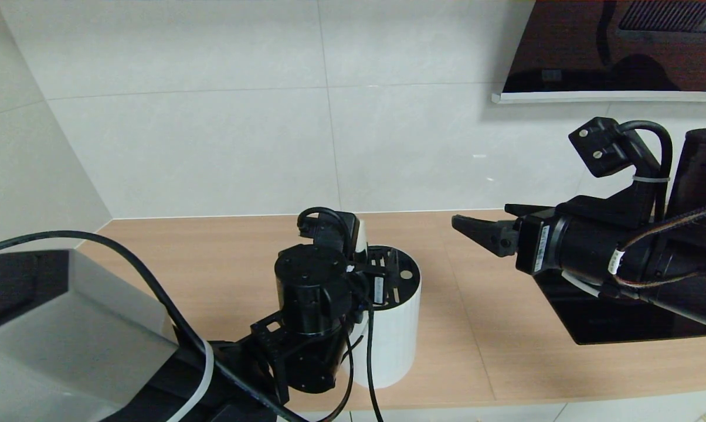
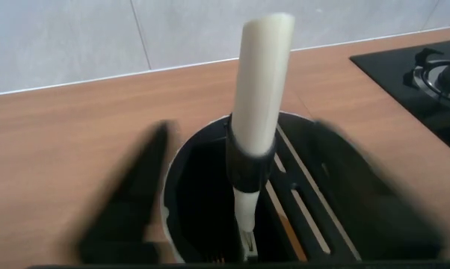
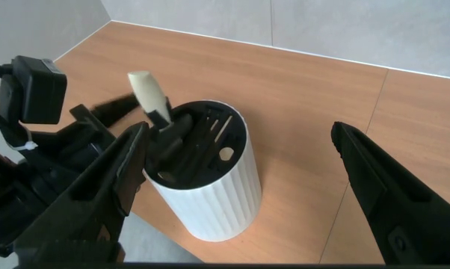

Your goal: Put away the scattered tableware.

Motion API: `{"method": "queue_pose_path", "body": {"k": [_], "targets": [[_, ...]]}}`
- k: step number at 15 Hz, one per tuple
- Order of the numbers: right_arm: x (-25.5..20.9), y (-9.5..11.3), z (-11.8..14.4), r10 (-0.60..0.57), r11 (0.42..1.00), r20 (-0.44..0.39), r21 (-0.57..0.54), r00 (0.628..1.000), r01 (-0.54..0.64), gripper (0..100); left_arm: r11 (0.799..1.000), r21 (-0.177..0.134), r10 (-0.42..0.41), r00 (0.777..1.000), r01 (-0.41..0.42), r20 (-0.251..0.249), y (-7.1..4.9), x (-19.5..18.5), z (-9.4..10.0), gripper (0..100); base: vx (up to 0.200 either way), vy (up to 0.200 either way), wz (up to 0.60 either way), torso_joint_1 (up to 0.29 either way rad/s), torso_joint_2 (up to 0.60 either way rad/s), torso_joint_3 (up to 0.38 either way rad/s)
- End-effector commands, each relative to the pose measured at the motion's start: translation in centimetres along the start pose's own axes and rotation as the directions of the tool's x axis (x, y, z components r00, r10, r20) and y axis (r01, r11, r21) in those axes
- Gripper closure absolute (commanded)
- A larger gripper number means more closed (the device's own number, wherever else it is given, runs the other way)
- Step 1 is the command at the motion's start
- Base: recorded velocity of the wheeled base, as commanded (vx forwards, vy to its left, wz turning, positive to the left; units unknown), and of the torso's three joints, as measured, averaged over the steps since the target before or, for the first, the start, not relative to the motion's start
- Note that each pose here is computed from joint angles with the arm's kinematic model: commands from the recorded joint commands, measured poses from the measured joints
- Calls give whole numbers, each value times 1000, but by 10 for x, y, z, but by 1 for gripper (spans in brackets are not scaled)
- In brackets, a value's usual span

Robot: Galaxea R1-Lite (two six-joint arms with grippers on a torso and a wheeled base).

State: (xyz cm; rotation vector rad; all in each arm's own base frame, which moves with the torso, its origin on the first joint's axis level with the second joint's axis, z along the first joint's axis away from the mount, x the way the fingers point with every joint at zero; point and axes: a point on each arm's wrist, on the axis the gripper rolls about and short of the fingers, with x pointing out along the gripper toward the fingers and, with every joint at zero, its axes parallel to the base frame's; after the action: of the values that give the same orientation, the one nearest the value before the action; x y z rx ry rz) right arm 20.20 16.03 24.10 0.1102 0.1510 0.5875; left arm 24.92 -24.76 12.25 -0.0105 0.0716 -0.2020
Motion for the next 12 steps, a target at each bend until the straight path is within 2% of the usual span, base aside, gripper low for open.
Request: {"method": "queue_pose_path", "body": {"k": [1,5,7,9,10,11,12], "targets": [[0,0,0,0,1000,0,0,1000,0,0,1000,-2,0,1000,0,2,0,-1,1,0,0,0,0,0,0,0],[0,0,0,0,1000,-1,0,1000,0,0,1000,-7,-2,1000,2,7,2,-4,4,0,0,0,0,0,0,0],[0,0,0,0,1000,-1,0,1000,0,0,999,-25,-40,999,41,32,7,-20,15,0,0,0,0,0,0,0],[-1,0,1,2,1000,3,0,1000,-2,0,980,-53,-187,978,193,93,25,-56,37,0,0,0,0,0,0,0],[-2,0,1,1,1000,6,0,1000,-1,0,974,-61,-210,972,217,111,28,-63,43,0,0,0,0,0,0,0],[-8,0,7,-2,1000,33,3,999,2,0,952,-104,-265,947,286,179,40,-82,65,0,0,0,0,0,0,0],[-17,-3,14,-14,1000,60,5,998,13,0,941,-114,-289,931,319,222,49,-94,78,0,0,0,0,0,0,0]]}}
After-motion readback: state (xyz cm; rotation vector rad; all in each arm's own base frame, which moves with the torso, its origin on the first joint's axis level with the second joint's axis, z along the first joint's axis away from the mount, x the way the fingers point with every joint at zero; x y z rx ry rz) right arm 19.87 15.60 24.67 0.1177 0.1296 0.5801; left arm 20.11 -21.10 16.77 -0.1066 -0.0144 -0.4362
